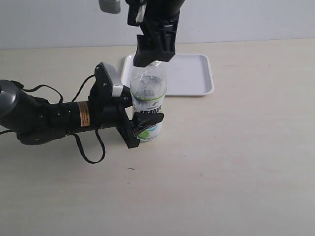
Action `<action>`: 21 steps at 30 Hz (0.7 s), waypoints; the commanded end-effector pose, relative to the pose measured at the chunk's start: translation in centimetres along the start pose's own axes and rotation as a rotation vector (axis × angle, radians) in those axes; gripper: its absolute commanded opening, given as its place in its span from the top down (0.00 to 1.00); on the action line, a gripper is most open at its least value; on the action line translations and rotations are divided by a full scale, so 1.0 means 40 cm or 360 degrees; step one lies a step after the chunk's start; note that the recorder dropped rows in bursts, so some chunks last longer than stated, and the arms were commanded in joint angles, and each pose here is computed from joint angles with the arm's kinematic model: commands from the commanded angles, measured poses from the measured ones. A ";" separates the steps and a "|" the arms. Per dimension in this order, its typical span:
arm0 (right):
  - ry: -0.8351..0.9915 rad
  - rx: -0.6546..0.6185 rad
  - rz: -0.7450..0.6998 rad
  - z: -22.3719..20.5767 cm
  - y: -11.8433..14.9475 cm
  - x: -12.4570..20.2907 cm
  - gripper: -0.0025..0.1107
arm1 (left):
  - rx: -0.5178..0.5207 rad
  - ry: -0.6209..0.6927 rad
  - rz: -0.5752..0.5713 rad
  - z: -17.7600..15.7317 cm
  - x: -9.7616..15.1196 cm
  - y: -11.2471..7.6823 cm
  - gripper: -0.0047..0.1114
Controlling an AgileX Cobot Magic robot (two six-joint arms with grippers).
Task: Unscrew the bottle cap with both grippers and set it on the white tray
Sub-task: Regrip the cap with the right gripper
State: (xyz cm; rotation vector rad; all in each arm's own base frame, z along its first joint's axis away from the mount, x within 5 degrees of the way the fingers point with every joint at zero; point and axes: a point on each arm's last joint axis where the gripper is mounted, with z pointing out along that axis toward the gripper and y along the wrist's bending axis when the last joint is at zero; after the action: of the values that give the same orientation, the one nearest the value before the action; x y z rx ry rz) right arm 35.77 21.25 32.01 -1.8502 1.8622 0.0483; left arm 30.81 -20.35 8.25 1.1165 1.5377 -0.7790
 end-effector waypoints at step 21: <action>0.0252 -0.0002 0.1312 -0.012 0.013 0.033 0.29 | 0.0010 -0.0017 0.0000 -0.001 -0.007 -0.003 0.96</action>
State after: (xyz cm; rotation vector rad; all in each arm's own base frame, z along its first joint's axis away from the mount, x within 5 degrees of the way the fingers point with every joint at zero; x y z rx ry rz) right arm 35.28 20.27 31.49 -1.0162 2.5830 0.2117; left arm 30.81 -20.35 8.25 1.1165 1.5377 -0.7790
